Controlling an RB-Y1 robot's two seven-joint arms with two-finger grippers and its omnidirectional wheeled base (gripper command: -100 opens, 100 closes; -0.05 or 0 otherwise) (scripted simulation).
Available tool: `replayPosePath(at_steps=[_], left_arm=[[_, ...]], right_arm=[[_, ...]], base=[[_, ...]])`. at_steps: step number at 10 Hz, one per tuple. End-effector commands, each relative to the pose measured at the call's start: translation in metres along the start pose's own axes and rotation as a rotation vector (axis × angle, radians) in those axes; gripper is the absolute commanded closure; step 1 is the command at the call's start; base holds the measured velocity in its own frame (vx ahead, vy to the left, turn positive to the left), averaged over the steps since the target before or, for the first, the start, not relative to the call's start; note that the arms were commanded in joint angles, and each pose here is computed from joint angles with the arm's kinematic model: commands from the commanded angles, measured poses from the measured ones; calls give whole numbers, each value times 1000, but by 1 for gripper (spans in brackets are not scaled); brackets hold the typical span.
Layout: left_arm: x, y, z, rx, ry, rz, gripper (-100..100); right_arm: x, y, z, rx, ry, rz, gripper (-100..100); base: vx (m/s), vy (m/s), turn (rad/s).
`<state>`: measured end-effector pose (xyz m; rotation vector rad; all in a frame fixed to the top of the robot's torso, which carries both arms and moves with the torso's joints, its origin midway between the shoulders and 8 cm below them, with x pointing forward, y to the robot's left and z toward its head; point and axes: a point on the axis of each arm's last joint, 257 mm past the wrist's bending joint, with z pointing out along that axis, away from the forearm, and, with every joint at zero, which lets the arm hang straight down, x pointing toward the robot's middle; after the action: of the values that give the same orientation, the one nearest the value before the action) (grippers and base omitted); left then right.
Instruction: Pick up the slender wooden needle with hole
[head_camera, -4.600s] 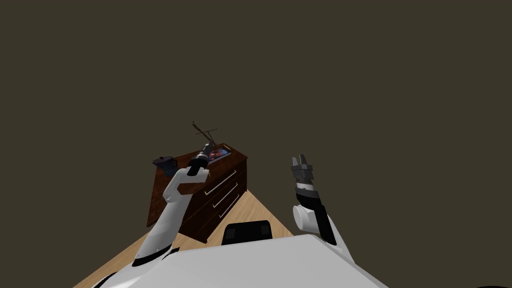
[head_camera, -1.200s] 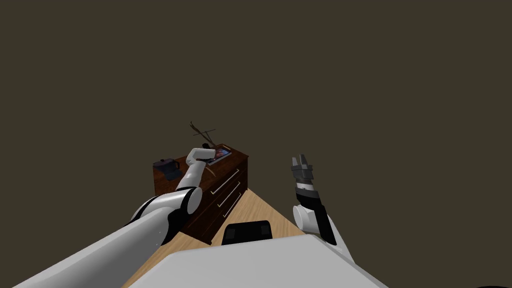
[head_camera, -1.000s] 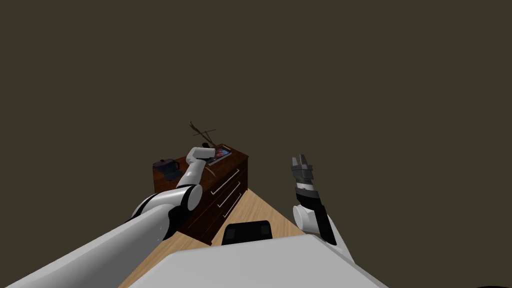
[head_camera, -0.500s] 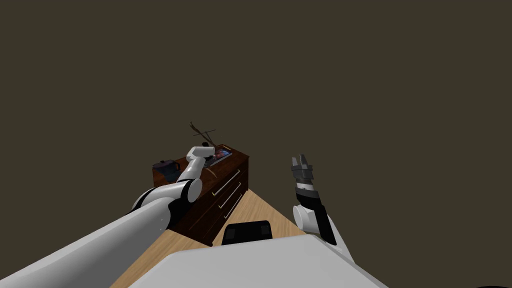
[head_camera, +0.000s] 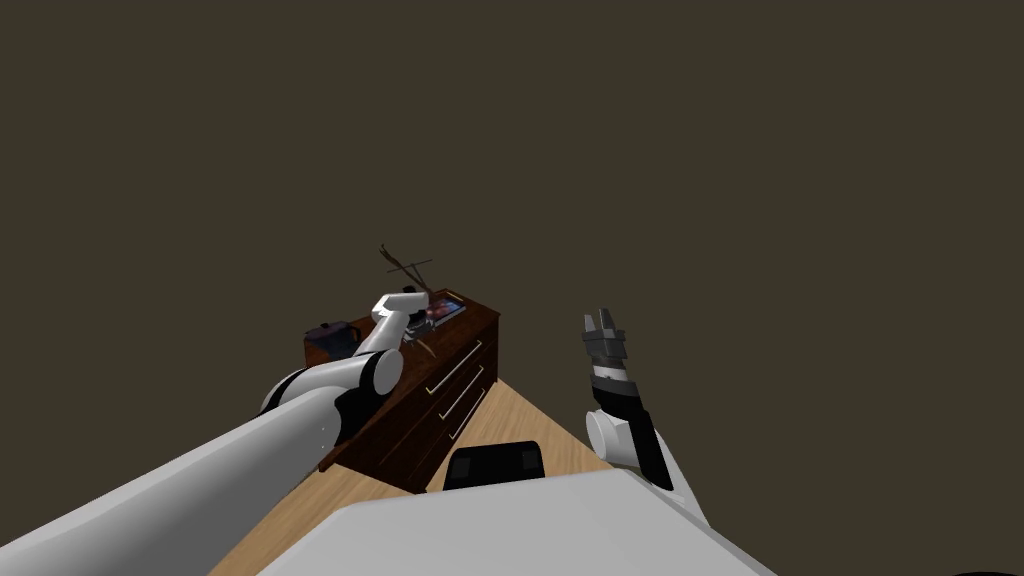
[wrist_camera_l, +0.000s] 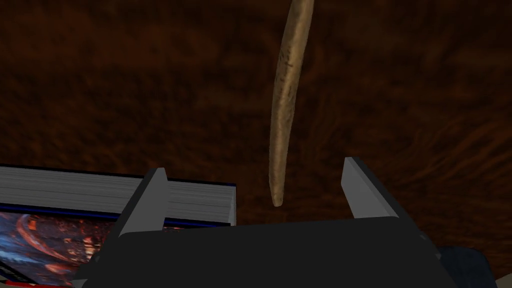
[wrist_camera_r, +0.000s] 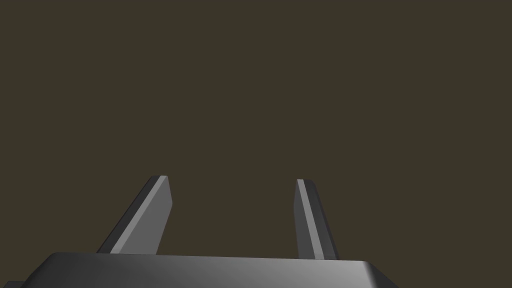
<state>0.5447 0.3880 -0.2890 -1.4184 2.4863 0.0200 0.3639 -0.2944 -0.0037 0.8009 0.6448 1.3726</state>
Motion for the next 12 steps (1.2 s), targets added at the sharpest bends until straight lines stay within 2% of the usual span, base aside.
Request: replayPosePath(at_steps=[1,2,3,4,7,8,9,10,12], left_arm=[[16,5,0,-24,76,13,-100],[17,6,1,-26,79,13,-100],[25,9,1,-37,120,19,-100],[25,9,1,-37,120,19,-100],[43,14,0,-55,203,31,-100],[39,12,0,-50,185,28,-100],[40,12,0,-52,189,30,0],[47,13,11,-52,188,27,-100],[53,15,21,-52,187,24,-100]], right_arm=[[0,0,0,0,0,0,0],[0,0,0,0,0,0,0],[0,0,0,0,0,0,0],[0,0,0,0,0,0,0],[0,0,0,0,0,0,0],[0,0,0,0,0,0,0],[0,0,0,0,0,0,0],[0,0,0,0,0,0,0],[0,0,0,0,0,0,0]], base=[[19,38,-4],[16,26,-2],[16,19,-1],[11,14,0],[12,22,3],[6,12,0],[0,0,0],[8,18,-22],[14,31,-24]])
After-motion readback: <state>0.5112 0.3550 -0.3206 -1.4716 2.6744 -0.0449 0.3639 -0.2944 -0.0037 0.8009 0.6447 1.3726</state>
